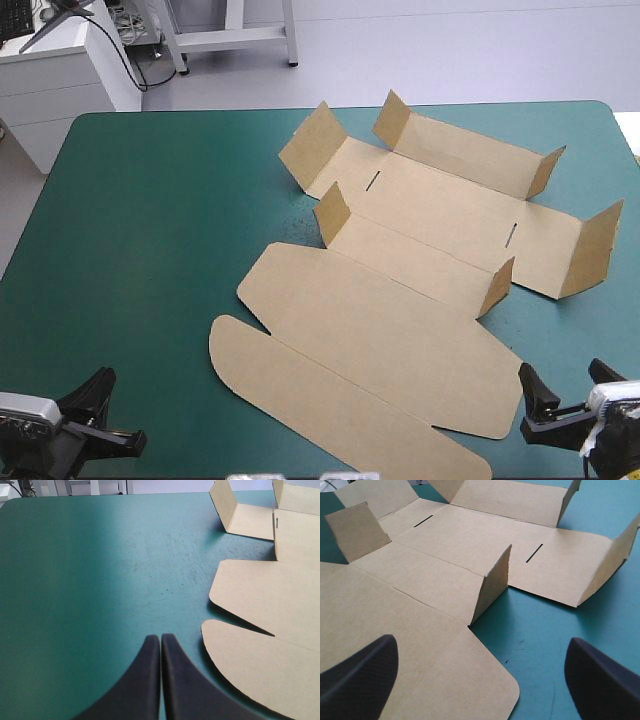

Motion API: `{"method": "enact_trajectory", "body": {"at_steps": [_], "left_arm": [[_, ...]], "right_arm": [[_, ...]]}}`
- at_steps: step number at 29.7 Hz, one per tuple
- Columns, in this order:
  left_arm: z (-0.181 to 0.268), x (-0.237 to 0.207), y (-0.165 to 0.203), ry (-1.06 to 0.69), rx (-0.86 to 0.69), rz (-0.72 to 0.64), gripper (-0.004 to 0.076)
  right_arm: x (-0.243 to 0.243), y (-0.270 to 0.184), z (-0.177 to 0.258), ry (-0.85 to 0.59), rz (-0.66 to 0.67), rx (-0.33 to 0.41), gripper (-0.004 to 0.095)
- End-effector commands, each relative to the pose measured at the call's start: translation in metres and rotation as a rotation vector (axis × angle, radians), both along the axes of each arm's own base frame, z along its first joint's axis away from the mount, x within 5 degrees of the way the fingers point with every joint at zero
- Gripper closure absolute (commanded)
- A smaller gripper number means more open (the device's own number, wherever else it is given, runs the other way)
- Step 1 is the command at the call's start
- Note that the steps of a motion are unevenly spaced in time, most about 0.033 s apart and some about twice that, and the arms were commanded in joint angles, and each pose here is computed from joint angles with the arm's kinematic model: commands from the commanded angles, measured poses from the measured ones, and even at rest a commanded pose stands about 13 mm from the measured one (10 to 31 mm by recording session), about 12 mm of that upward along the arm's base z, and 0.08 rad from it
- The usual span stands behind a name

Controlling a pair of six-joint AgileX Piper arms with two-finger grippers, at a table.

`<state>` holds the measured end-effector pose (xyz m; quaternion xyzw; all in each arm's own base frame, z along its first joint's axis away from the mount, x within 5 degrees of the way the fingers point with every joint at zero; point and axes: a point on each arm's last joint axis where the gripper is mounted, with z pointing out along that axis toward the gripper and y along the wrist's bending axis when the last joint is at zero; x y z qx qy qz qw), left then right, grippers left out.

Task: Fold the box

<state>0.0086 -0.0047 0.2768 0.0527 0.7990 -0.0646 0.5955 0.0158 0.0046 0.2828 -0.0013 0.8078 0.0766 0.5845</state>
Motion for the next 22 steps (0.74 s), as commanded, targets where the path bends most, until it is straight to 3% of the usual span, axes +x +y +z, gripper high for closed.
{"method": "enact_trajectory", "body": {"at_steps": [1,7,14,22], "left_arm": [[0.014,-0.002,0.000,-0.102,-0.020,0.002,0.0732],[0.014,-0.002,0.000,-0.102,-0.020,0.002,0.0732],[0.014,-0.002,0.000,-0.102,-0.020,0.002,0.0732],[0.014,-0.002,0.001,-0.103,-0.014,0.005,0.0732]], "right_arm": [[0.012,-0.001,0.026,-0.033,-0.048,0.076,0.0074],[0.053,0.002,0.056,0.105,-0.104,0.160,0.0075],[0.135,0.009,0.070,0.329,-0.145,0.148,0.0075],[0.215,0.019,0.046,0.646,-0.183,0.154,0.0075]]}}
